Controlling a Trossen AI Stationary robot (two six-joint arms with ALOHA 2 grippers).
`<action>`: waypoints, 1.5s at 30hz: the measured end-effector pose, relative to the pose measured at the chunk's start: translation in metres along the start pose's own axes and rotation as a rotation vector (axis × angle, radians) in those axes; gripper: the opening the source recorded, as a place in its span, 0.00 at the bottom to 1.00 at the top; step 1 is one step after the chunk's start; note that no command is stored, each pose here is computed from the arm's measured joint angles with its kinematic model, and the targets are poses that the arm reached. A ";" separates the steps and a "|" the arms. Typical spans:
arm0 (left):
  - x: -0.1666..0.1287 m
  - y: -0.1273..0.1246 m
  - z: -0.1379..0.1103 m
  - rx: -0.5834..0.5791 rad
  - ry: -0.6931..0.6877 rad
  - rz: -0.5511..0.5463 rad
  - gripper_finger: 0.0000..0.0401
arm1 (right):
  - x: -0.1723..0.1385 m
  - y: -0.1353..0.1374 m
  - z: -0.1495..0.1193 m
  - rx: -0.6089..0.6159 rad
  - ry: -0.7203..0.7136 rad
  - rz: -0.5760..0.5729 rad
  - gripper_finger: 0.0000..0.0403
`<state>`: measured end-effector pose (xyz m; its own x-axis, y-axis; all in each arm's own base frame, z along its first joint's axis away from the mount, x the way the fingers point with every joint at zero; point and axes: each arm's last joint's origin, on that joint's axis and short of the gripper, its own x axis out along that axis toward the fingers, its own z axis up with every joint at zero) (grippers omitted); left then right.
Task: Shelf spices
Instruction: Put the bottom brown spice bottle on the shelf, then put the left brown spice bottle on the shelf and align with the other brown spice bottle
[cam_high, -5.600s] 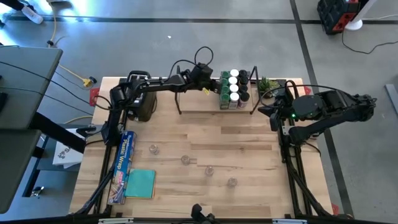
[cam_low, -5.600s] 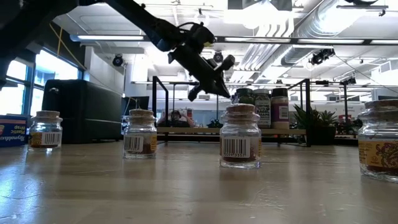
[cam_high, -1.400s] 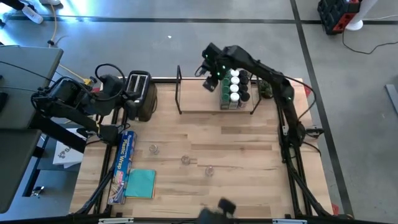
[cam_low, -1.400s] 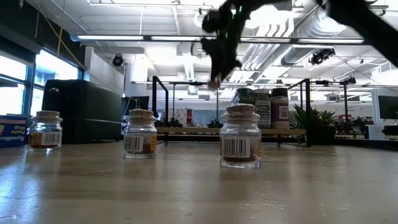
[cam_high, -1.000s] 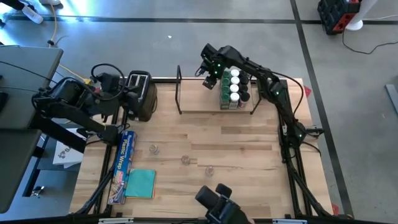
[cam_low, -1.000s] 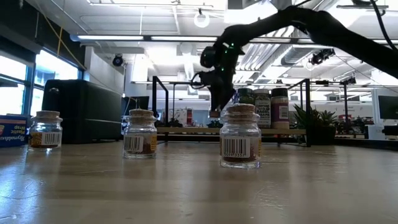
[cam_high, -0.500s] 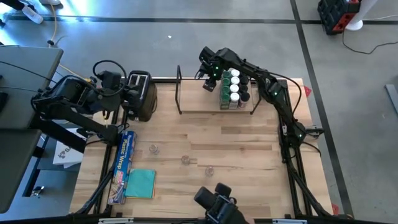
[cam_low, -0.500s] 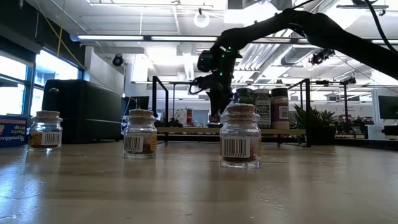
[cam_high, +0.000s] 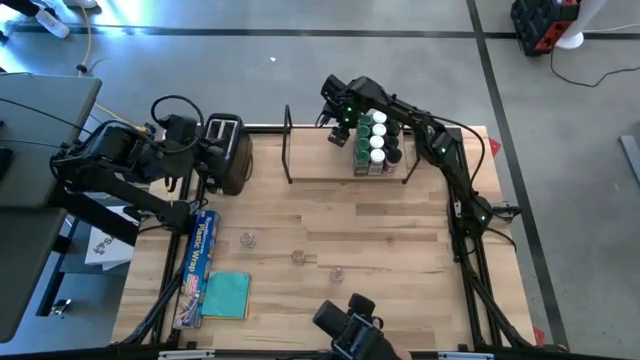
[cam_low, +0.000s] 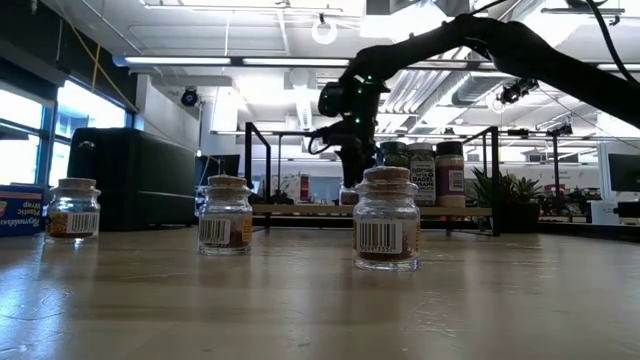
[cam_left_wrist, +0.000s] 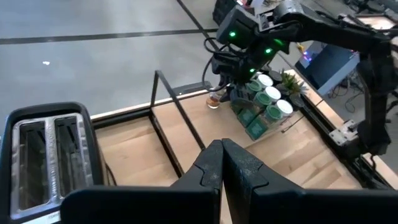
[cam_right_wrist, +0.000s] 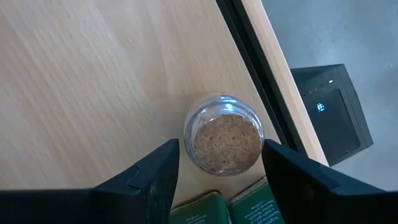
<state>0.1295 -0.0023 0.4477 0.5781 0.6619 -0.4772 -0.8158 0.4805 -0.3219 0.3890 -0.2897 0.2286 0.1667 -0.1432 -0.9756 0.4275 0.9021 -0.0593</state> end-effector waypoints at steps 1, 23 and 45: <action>0.000 -0.001 0.000 0.005 -0.001 -0.008 0.00 | 0.000 0.000 0.000 0.004 0.000 0.000 0.55; 0.033 -0.024 -0.042 0.047 0.311 -0.022 0.13 | -0.174 0.012 -0.007 -0.015 -0.623 -0.050 0.56; 0.109 -0.001 -0.224 0.893 0.791 -0.217 0.75 | -0.284 0.089 -0.079 0.046 -0.744 -0.022 0.56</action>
<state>0.1899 -0.0594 0.2129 0.2774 0.1335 -0.9514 -0.2241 0.9720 0.0710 0.3094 -0.1360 0.4838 0.7084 -0.4133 -0.5721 0.4717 0.8802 -0.0519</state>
